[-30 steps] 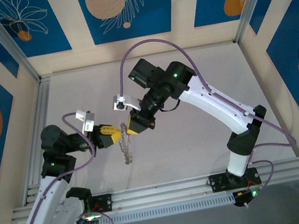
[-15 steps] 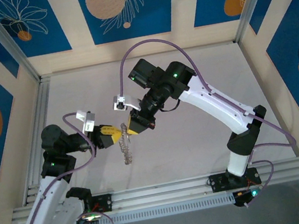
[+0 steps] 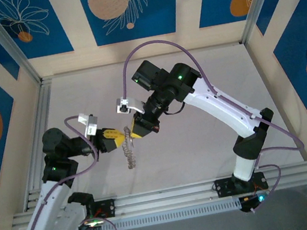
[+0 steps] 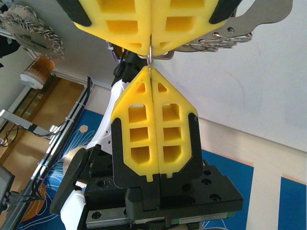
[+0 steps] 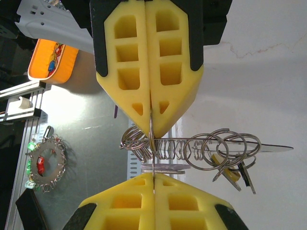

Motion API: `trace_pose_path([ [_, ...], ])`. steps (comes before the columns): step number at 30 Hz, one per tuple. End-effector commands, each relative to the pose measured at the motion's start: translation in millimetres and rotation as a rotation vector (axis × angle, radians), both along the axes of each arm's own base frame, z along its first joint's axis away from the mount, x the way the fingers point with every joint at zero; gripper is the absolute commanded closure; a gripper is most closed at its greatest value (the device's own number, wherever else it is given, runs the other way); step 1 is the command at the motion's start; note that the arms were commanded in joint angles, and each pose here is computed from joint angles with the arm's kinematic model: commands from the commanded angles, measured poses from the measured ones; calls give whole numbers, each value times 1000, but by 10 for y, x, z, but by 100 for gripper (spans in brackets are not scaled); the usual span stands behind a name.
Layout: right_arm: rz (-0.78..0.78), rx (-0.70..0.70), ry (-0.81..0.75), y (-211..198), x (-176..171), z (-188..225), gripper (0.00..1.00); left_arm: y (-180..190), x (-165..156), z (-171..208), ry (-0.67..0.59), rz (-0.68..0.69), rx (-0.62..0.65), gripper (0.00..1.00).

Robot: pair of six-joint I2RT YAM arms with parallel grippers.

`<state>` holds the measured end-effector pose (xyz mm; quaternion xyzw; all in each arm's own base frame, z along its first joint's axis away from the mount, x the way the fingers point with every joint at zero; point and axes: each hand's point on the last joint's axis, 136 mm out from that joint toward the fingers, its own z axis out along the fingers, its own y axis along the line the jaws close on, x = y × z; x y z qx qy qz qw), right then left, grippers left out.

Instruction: Put the keys on the keyring

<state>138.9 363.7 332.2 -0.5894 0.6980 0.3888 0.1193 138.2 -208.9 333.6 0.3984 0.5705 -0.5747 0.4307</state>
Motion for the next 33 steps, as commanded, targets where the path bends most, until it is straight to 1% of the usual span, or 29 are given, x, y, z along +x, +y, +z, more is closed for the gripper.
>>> trace_pose_path([
  [1,11,10,0,-20,-18,26,100,-8,-105,152,-76,-28,-13,100],
  [33,17,-6,-10,34,-16,-24,100,-8,-98,139,-70,-24,-9,100],
])
